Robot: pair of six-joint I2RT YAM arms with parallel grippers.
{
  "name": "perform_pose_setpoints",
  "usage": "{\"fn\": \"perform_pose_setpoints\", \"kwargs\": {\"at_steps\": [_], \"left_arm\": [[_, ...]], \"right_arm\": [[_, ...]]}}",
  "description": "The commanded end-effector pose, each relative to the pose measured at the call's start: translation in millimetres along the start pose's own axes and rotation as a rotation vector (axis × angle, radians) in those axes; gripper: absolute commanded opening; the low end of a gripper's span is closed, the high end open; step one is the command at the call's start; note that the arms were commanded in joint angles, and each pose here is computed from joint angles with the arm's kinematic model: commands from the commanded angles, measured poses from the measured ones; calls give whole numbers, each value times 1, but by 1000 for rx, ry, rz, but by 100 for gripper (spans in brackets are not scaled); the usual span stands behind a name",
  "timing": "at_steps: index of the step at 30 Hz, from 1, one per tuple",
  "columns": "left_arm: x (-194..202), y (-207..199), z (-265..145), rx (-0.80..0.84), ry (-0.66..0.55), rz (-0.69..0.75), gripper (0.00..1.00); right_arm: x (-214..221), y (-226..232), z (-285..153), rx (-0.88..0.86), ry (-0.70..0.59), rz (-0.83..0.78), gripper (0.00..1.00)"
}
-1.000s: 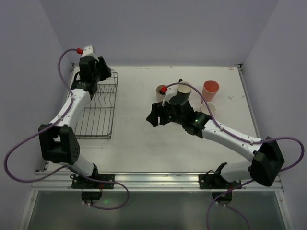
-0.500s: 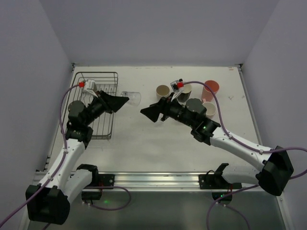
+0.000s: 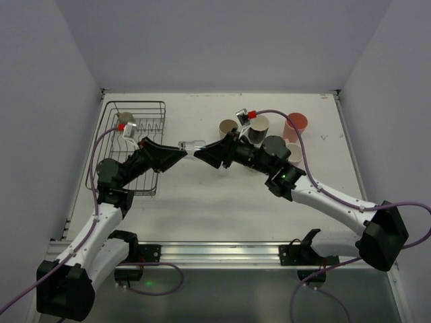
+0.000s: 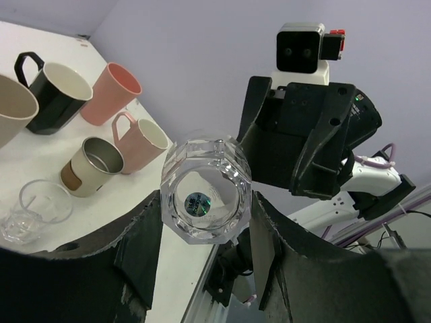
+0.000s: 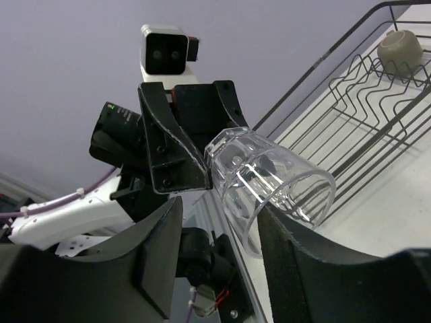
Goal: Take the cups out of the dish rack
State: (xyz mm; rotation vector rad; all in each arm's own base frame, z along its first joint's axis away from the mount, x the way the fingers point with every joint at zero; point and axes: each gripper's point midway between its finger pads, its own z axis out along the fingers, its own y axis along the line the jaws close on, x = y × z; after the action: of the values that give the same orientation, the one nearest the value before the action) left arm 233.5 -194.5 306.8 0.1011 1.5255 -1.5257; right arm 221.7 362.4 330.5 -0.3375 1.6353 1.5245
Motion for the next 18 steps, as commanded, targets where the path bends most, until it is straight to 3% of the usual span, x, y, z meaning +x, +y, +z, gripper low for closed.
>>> {"fn": "perform_pose_setpoints", "kwargs": {"at_steps": [1, 5, 7, 8, 9, 10, 11, 12, 13, 14, 17, 18], "left_arm": [[0, -18, -2, 65, 5, 55, 30], [-2, -4, -3, -29, 14, 123, 56], [-3, -4, -4, -42, 14, 134, 59], [-2, -4, -4, -40, 15, 145, 66], [-4, -5, -4, -41, 16, 160, 71], [0, 2, -5, -78, 38, 138, 77], [-2, 11, -5, -125, 42, 195, 87], [-17, 5, -3, -152, 29, 254, 92], [-10, 23, -10, -264, 76, 222, 96], [-24, 34, -15, -356, 52, 326, 100], [-48, 45, -40, -579, 34, 457, 100], [-52, 48, -47, -624, 19, 472, 100]], "right_arm": [[-34, 36, 5, -121, -96, -14, 49], [-35, 30, 10, -102, -101, 11, 23], [-33, 26, 13, -91, -93, 22, 22], [-35, 26, 15, -88, -94, 23, 18], [-35, 24, 16, -78, -91, 25, 5], [-30, 13, 17, -28, -66, 18, 2], [-36, 14, 18, -6, -69, 1, 0], [-37, 8, 17, 32, -60, -14, 0], [-29, -13, 13, 134, -20, -53, 0], [-28, -21, 11, 184, 0, -77, 0], [-27, -51, 0, 363, 108, -180, 0], [-13, -67, -12, 445, 196, -186, 0]]}}
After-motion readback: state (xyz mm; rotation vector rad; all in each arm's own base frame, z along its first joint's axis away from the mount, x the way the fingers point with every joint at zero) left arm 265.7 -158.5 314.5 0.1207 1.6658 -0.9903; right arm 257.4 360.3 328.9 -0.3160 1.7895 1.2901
